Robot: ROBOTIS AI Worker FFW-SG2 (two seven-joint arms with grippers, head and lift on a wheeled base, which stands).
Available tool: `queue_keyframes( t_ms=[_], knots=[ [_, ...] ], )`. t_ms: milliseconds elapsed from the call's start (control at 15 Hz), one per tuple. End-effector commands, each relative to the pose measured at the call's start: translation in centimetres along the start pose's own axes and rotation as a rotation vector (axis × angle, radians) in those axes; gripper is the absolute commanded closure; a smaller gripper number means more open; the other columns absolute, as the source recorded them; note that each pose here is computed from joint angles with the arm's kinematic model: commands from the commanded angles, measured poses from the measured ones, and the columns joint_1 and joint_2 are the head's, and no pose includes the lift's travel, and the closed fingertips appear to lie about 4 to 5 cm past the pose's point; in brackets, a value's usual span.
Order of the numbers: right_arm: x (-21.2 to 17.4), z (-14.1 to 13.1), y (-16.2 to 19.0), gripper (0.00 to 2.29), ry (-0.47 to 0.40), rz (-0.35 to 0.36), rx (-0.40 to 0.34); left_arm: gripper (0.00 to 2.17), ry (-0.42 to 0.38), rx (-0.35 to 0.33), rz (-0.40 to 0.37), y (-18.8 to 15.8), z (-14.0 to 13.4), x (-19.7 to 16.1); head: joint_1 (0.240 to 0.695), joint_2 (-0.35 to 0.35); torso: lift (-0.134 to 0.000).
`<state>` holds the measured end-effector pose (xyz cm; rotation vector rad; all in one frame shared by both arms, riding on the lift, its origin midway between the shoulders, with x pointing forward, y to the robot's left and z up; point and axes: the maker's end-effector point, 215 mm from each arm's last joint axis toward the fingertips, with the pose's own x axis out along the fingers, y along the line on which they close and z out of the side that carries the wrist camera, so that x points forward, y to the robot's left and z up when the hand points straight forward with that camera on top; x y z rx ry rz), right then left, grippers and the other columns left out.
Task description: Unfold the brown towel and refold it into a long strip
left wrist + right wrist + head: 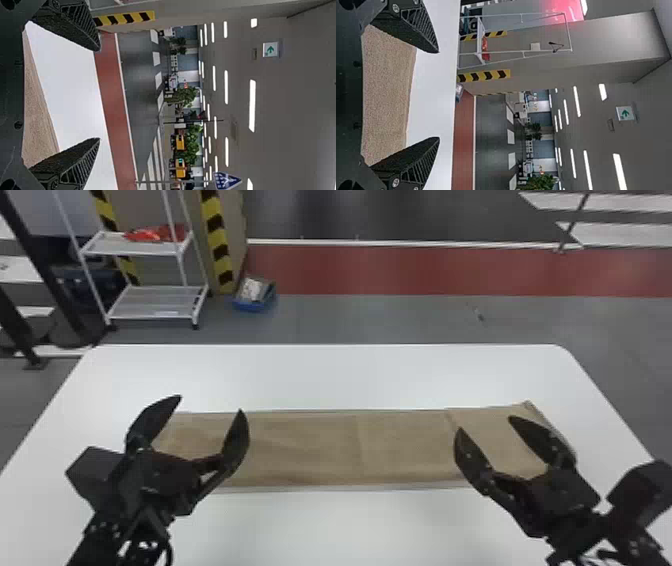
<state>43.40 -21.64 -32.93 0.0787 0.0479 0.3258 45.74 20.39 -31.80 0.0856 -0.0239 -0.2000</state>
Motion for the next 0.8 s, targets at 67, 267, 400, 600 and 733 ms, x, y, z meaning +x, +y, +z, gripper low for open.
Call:
queue_keyframes(
  t_ms=[67,267,400,600,733],
  knots=[
    [0.2,0.7,0.7,0.11,-0.017,0.009,0.004,0.08,-0.009,0.005,0.008,0.5,0.3,-0.3,0.695,-0.013,-0.123],
    [0.3,1.3,0.7,0.11,-0.038,0.01,0.012,0.08,-0.01,0.008,0.01,0.6,0.5,-0.5,0.695,-0.003,-0.123],
    [0.3,1.8,0.7,0.11,-0.053,0.014,0.023,0.08,-0.026,0.006,0.011,0.7,1.0,-0.5,0.695,0.001,-0.123],
    [0.2,1.6,0.4,0.11,-0.051,0.008,0.033,0.08,-0.028,0.005,0.01,0.7,1.0,-0.5,0.695,0.001,-0.123],
    [0.1,1.5,0.2,0.11,-0.051,0.002,0.035,0.08,-0.026,0.001,0.007,0.5,1.0,-0.4,0.695,-0.001,-0.123]
  ],
)
